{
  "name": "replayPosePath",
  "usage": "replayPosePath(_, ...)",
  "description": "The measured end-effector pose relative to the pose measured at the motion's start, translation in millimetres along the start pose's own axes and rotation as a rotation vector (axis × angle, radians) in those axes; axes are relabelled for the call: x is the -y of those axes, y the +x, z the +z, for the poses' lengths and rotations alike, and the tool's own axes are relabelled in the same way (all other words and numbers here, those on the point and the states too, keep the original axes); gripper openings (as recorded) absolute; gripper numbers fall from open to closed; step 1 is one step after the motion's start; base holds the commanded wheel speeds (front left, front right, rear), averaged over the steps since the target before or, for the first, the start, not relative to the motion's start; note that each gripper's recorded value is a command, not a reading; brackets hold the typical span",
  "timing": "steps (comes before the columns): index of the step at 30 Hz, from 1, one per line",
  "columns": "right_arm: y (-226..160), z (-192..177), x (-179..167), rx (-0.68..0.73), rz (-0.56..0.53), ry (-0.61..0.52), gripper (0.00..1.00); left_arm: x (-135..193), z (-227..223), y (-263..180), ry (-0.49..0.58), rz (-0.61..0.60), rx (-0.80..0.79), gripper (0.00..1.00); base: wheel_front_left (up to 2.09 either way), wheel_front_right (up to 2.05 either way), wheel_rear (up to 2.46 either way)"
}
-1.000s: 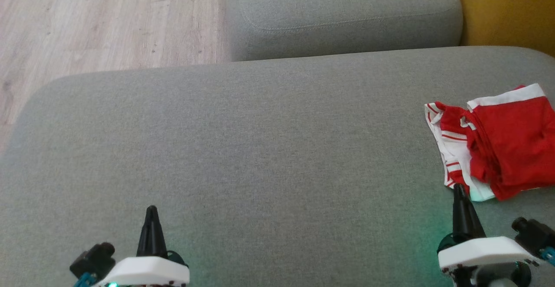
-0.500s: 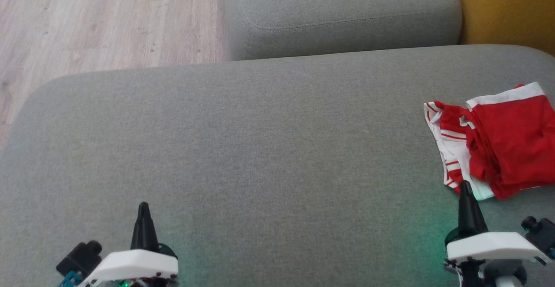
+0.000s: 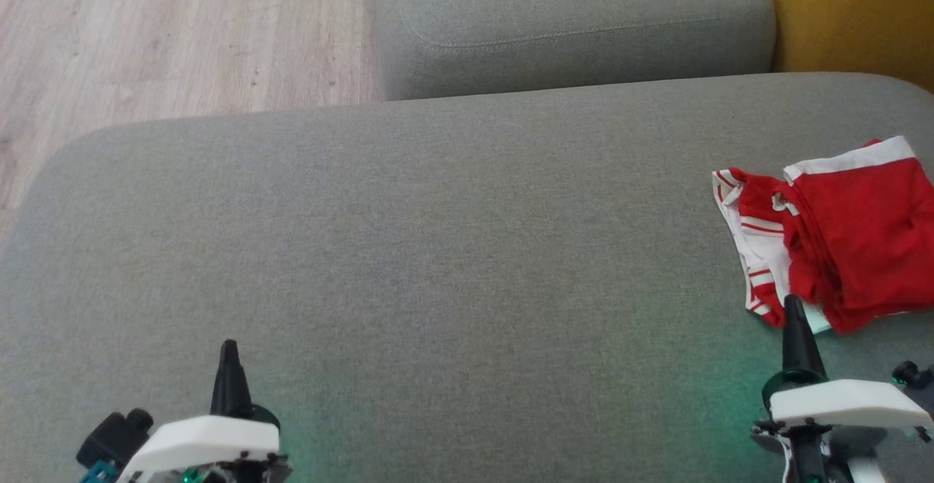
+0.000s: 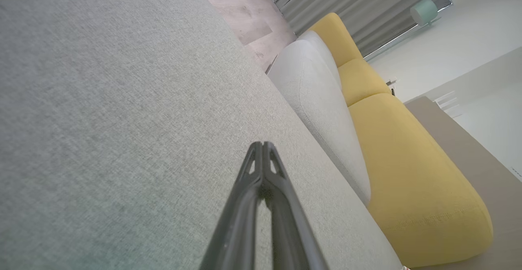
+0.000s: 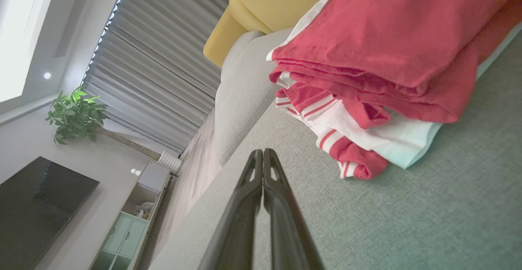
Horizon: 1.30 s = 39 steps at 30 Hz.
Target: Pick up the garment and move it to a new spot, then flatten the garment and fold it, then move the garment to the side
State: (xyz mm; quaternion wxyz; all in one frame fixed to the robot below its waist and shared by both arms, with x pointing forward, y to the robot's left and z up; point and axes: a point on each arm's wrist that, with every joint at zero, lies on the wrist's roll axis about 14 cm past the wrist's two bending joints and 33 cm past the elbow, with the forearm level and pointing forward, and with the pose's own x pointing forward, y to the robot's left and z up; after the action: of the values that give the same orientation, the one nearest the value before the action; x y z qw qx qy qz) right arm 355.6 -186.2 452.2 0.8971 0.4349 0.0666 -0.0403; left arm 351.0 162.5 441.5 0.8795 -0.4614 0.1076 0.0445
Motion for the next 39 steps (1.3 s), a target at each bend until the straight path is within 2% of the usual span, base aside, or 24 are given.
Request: replayPosePath(39,8.9,17.0,-2.7,0.017,0.01,0.42,0.0,8.6,23.1,9.8,-0.377,-0.058,0.01,0.0,0.0,0.0,0.0)
